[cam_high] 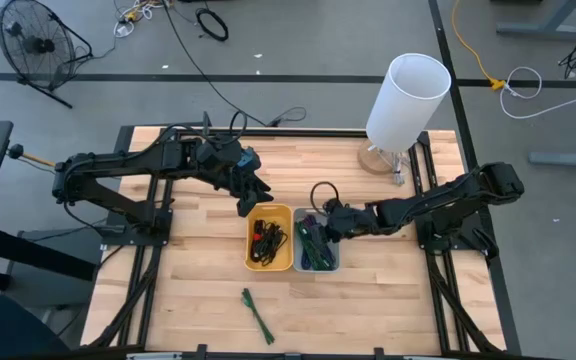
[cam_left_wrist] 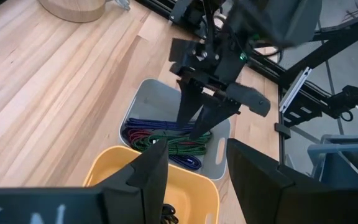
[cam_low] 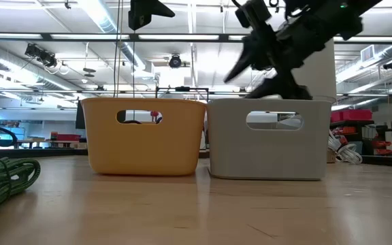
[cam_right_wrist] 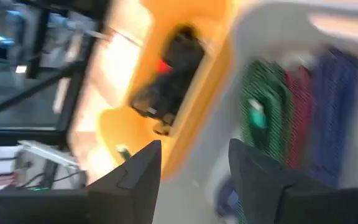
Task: Pick & Place USB Port
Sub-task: Put the black green charger cable into the gray bin
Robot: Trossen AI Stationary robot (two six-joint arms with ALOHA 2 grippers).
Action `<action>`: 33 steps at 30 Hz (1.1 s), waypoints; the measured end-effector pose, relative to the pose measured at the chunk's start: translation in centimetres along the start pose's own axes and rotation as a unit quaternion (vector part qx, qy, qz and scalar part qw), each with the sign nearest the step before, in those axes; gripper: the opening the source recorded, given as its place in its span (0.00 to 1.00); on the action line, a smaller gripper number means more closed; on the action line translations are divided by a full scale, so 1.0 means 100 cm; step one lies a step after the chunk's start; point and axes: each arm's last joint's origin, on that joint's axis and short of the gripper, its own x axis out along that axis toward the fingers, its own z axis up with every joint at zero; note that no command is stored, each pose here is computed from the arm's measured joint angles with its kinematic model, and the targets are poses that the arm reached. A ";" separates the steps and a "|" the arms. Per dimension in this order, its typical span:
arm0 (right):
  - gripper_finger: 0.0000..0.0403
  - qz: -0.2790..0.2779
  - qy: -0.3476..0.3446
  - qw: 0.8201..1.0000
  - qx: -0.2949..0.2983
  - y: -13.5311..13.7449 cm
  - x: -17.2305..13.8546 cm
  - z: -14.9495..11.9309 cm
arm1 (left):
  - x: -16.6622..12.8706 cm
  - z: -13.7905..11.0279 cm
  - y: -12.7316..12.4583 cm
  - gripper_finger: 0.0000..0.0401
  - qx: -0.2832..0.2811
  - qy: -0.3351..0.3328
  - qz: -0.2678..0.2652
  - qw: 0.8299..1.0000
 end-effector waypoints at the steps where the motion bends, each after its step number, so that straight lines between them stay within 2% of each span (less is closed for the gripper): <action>1: 0.47 0.016 -0.001 1.000 -0.005 0.002 0.000 0.004 | 0.000 0.000 0.000 0.42 0.000 0.000 0.000 1.000; 5: 0.47 0.099 -0.001 0.995 -0.029 0.013 0.000 0.017 | 0.000 0.000 -0.001 0.42 0.000 0.003 -0.007 1.000; 8: 0.47 0.183 -0.018 0.981 -0.060 0.026 -0.004 0.027 | 0.000 -0.001 -0.001 0.42 0.000 0.005 -0.010 1.000; 12: 0.47 0.301 -0.094 0.942 -0.111 0.045 -0.016 0.044 | 0.000 -0.001 -0.001 0.42 0.000 0.005 -0.009 1.000; 16: 0.47 0.366 -0.164 0.907 -0.132 0.053 -0.028 0.060 | 0.000 -0.001 -0.001 0.42 0.000 0.004 -0.010 1.000; 19: 0.47 0.379 -0.186 0.896 -0.134 0.054 -0.031 0.067 | 0.000 0.000 -0.001 0.42 0.000 0.004 -0.010 1.000; 33: 0.47 0.377 -0.193 0.892 -0.157 0.052 -0.032 0.072 | 0.000 0.001 -0.001 0.42 0.002 -0.002 -0.012 1.000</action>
